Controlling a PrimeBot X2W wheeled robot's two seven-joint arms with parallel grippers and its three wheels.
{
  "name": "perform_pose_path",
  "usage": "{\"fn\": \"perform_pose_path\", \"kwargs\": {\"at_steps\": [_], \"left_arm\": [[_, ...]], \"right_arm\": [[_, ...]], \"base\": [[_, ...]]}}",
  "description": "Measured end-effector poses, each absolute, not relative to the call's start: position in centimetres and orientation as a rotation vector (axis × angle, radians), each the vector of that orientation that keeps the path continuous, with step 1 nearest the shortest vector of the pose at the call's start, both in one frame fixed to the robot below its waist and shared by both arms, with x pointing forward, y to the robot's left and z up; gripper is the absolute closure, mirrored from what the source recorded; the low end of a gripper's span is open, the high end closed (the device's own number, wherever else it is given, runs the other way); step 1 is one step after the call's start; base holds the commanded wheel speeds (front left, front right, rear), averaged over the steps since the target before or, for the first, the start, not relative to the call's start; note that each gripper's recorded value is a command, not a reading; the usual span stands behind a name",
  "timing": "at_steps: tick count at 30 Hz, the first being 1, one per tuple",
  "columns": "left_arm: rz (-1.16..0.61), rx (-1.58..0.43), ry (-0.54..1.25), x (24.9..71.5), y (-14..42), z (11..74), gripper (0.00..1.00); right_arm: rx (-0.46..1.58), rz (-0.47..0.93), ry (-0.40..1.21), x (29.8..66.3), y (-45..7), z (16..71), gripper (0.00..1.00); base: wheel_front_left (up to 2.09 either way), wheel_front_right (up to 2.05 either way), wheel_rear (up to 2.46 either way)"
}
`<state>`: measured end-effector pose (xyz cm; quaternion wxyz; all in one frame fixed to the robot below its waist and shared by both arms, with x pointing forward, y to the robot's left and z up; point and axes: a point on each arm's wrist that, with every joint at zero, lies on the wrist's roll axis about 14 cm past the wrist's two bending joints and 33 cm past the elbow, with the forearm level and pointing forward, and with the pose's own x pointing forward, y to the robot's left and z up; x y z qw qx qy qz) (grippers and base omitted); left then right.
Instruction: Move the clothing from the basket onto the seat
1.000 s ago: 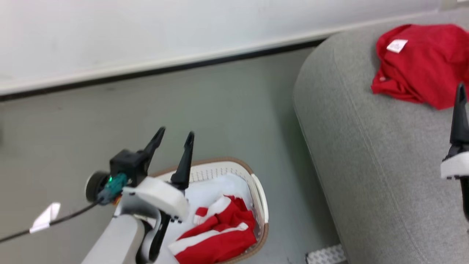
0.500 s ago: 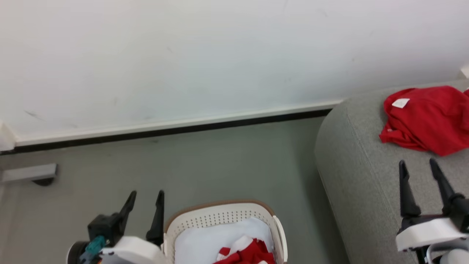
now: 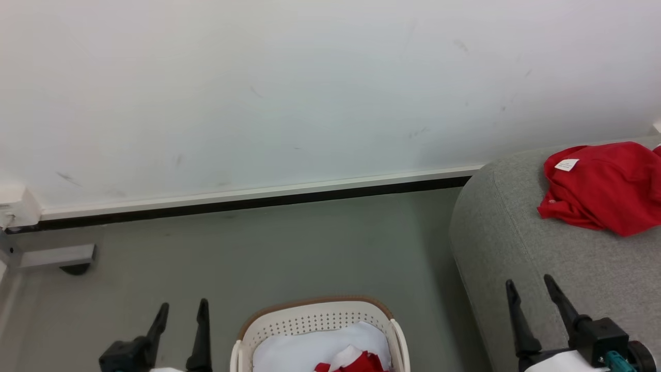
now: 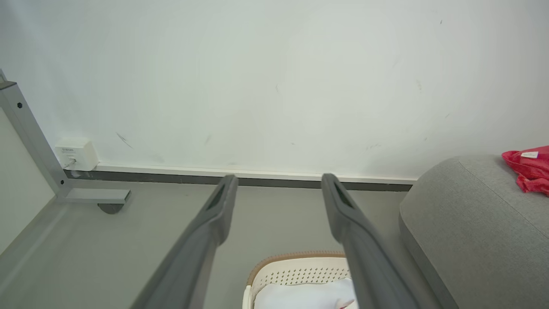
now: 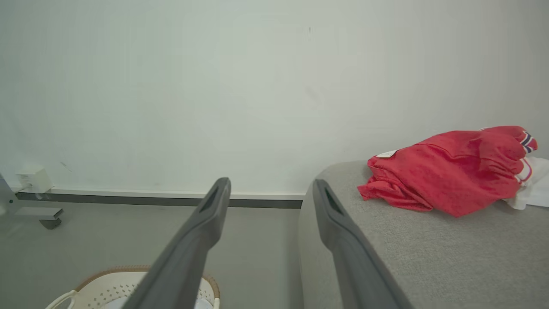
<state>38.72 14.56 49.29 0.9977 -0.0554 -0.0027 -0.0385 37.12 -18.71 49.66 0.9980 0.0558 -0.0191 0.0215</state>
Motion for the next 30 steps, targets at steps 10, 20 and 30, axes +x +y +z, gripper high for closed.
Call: {"fn": "perform_pose_path", "kwargs": {"at_steps": [10,20,30], "left_arm": [[-0.046,-0.113,-0.01,37.7,15.5,49.0,0.0],[-0.049,-0.117,-0.002,37.5,15.5,48.5,0.0],[-0.055,-0.112,0.004,37.5,15.5,48.3,0.0]], "right_arm": [[0.144,0.078,0.011,36.0,-17.1,48.0,0.0],[0.157,0.086,0.021,36.1,-16.7,47.7,0.0],[0.156,0.084,0.025,36.2,-16.8,47.6,0.0]], "base": [[0.0,0.0,0.0],[0.0,0.0,0.0],[0.0,0.0,0.0]]}}
